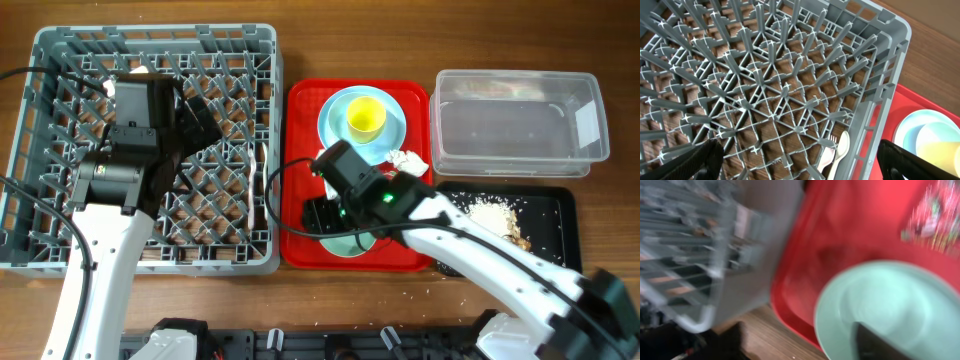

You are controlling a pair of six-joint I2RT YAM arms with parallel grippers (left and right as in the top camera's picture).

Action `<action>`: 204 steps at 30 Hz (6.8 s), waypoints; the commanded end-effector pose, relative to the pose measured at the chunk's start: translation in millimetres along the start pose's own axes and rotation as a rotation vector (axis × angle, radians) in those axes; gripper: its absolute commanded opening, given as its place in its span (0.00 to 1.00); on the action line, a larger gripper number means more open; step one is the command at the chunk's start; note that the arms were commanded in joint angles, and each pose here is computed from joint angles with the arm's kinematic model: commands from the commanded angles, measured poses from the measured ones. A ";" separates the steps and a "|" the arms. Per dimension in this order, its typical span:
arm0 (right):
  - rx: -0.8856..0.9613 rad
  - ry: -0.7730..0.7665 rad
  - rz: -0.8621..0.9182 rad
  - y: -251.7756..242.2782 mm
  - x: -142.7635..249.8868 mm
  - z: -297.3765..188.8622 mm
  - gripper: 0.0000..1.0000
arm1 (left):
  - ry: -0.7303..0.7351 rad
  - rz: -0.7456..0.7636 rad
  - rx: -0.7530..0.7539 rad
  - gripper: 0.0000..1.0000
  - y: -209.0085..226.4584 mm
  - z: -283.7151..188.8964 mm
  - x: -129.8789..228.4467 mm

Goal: Sort waste into correct bins and load items into the dishwasher rack
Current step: 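Set the emptied green bowl down on the red tray, release, then grasp the red snack wrapper with the right gripper, then carry the wrapper right and drop it into the clear bin, then move the right gripper back to the white tissue and grasp it, then carry the tissue right and drop it into the clear bin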

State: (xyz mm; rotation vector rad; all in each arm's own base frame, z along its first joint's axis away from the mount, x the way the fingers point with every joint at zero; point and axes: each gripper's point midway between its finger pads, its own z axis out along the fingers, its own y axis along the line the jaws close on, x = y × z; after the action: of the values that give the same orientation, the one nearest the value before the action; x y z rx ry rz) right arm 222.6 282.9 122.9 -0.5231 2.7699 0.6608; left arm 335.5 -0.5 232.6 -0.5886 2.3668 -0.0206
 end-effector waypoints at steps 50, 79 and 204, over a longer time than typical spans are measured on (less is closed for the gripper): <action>0.463 0.150 -0.207 -169.9 -13.6 65.5 0.73 | -0.017 -0.012 0.011 1.00 -0.9 -4.5 -6.7; 0.709 -0.296 0.364 -280.9 -49.8 -153.0 0.04 | -0.017 -0.012 0.011 1.00 -0.9 -4.5 -6.7; 0.752 -0.312 0.285 -336.1 -81.3 -135.0 0.91 | -0.017 -0.012 0.011 1.00 -0.9 -4.5 -6.7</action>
State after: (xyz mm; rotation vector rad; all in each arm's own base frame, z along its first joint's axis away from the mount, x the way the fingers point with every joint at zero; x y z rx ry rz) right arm 409.4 -40.6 122.3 0.1194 2.5623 -0.2833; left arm 335.4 -0.5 232.6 -0.5887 2.3671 -0.0205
